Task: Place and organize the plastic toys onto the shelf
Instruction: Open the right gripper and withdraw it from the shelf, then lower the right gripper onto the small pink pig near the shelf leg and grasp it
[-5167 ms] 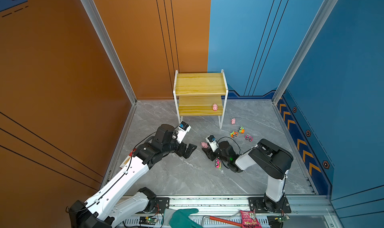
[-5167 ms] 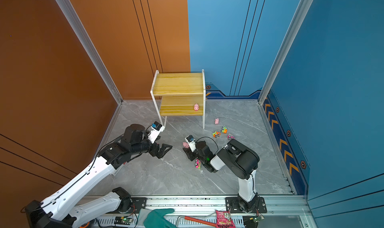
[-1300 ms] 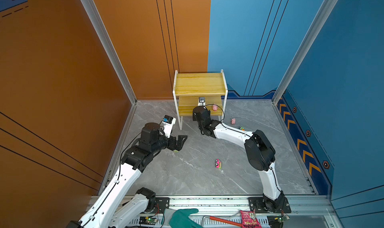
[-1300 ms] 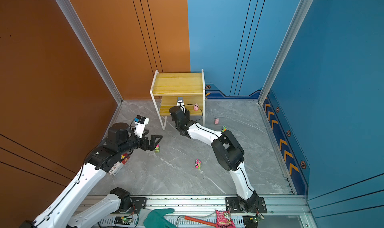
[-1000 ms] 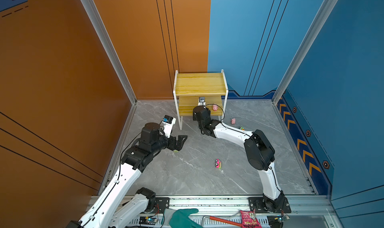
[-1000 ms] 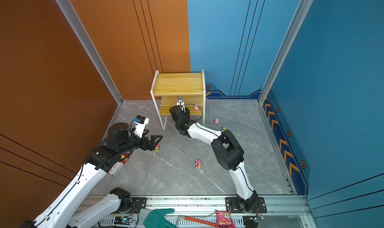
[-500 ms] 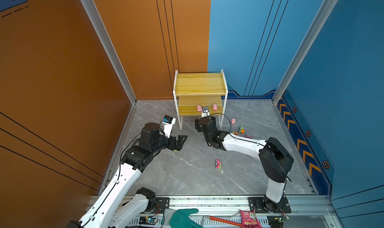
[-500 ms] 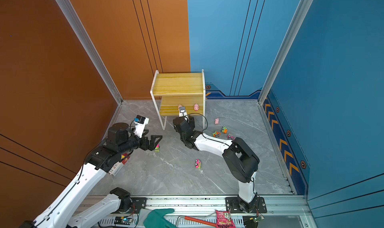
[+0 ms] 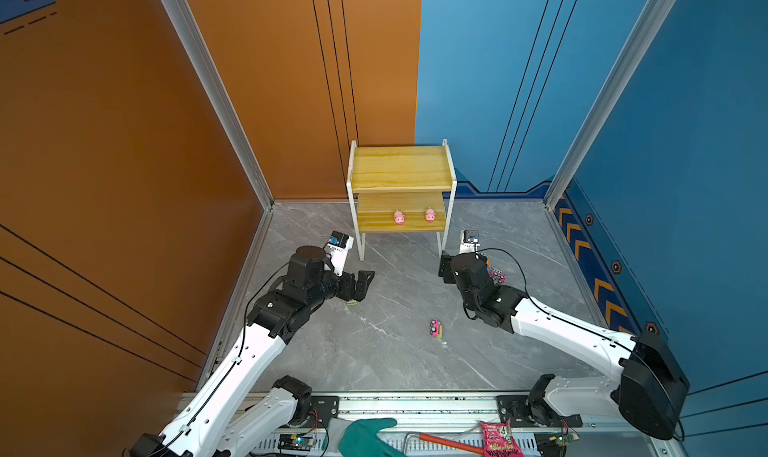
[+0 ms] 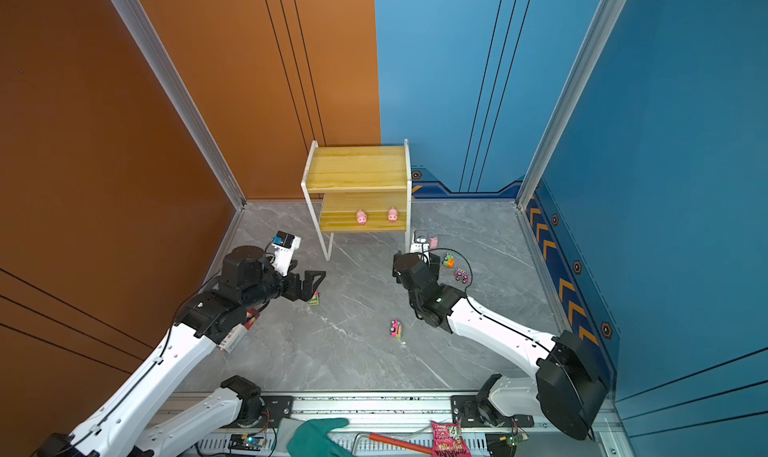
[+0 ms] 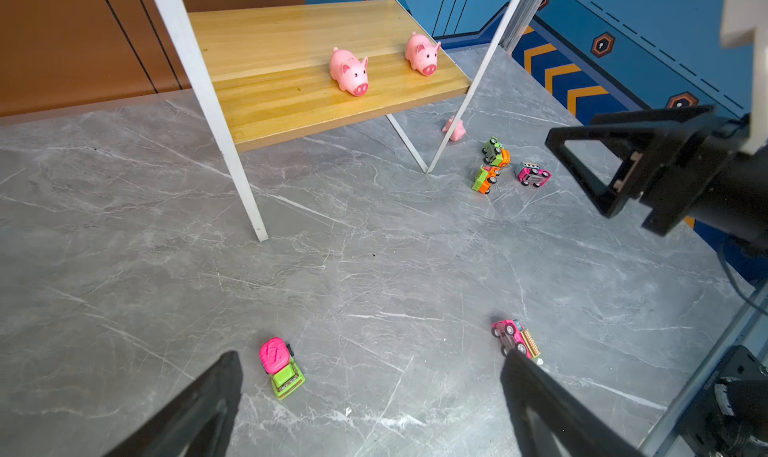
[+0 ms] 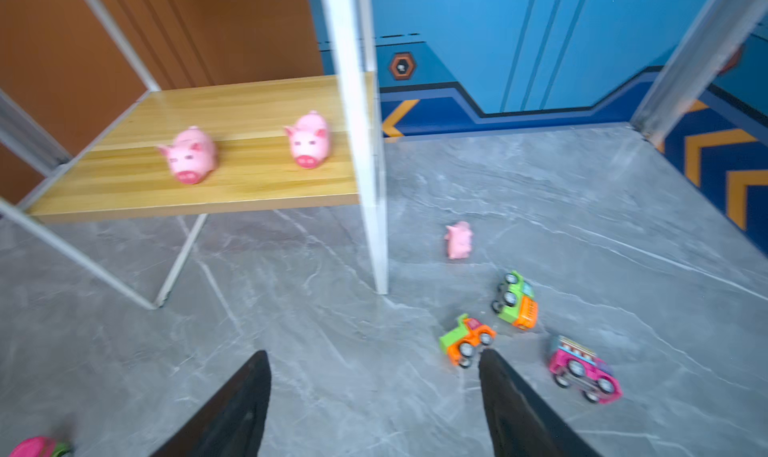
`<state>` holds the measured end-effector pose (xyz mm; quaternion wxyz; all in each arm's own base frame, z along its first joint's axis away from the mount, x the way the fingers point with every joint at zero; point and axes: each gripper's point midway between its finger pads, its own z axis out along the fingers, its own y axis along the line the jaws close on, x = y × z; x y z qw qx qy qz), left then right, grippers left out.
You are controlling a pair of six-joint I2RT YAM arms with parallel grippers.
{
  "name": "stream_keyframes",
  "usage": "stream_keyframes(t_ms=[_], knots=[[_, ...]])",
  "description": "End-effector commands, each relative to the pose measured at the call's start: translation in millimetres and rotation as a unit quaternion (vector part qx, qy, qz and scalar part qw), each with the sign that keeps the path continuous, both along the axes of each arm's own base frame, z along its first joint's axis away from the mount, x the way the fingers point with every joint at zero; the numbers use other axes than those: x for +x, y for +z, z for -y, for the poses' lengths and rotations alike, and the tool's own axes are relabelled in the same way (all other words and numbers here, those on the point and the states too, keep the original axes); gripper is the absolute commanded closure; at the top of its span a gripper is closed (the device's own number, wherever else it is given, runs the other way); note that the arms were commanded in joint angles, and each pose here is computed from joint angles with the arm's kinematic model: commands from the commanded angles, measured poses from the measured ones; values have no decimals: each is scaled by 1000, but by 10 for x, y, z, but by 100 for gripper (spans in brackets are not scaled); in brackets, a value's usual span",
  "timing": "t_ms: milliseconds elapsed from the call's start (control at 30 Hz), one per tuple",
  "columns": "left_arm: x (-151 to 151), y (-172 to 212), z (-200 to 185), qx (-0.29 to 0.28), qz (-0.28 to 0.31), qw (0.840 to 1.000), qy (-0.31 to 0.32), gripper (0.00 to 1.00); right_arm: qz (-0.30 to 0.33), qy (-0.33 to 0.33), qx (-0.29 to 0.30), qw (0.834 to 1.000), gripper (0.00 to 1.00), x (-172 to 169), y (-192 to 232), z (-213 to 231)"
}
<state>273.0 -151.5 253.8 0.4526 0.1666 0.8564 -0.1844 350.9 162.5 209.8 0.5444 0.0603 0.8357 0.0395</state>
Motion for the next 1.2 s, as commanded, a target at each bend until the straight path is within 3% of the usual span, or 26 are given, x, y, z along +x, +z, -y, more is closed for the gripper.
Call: stream_keyframes(t_ms=[0, 200, 333, 600, 800, 1167], knots=[[-8, -133, 32, 45, 7, 999, 7, 2, -55, -45, 57, 996, 22, 7, -240, 440], [-157, 38, 367, 133, 66, 988, -44, 2, -108, -92, 123, 982, 24, 438, -412, 914], [-216, 258, 665, 151, 90, 980, -95, 2, -135, -95, 131, 977, 25, 784, -528, 999], [-316, -47, 1195, 175, 55, 961, -208, 2, -193, -64, 123, 971, 32, 1367, -788, 912], [-409, -284, 1193, 184, 33, 955, -230, 2, -231, -28, 65, 970, 38, 1566, -993, 734], [-405, -342, 1113, 171, 27, 959, -224, 2, -288, 3, -46, 957, 45, 1664, -1394, 547]])
